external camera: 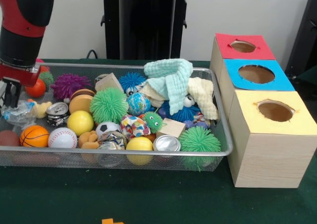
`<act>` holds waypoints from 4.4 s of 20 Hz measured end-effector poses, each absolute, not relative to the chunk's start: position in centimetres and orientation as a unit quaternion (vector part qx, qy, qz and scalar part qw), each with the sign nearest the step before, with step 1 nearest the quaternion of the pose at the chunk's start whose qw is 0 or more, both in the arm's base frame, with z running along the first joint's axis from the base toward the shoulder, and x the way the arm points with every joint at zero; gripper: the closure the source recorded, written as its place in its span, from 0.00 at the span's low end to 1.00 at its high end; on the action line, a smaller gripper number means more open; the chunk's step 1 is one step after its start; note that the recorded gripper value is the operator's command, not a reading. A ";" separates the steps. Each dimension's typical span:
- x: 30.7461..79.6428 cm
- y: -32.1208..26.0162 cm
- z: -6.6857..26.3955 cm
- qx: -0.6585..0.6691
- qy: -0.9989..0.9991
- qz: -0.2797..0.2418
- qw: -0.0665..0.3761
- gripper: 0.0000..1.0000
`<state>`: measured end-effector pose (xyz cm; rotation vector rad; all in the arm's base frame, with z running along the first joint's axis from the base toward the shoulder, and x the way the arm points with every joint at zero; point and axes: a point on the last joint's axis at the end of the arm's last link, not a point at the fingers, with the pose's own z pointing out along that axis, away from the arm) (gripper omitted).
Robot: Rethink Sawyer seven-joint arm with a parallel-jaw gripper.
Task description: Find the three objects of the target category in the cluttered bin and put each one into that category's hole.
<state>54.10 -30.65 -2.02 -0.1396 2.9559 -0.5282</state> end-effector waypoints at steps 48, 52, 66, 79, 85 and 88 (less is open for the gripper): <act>55.9 -25.7 -2.9 -0.078 0.987 -0.129 0.054 0.00; 56.0 -23.5 -3.3 -0.111 0.983 -0.138 0.048 0.00; 56.5 -21.1 -3.9 -0.316 0.918 -0.166 0.174 0.00; 54.4 -17.0 -4.2 -0.405 0.887 -0.182 0.125 0.00; 53.4 -14.3 -3.6 -0.425 0.876 -0.213 0.083 0.00; 53.1 -13.4 -3.1 -0.414 0.878 -0.229 0.069 0.00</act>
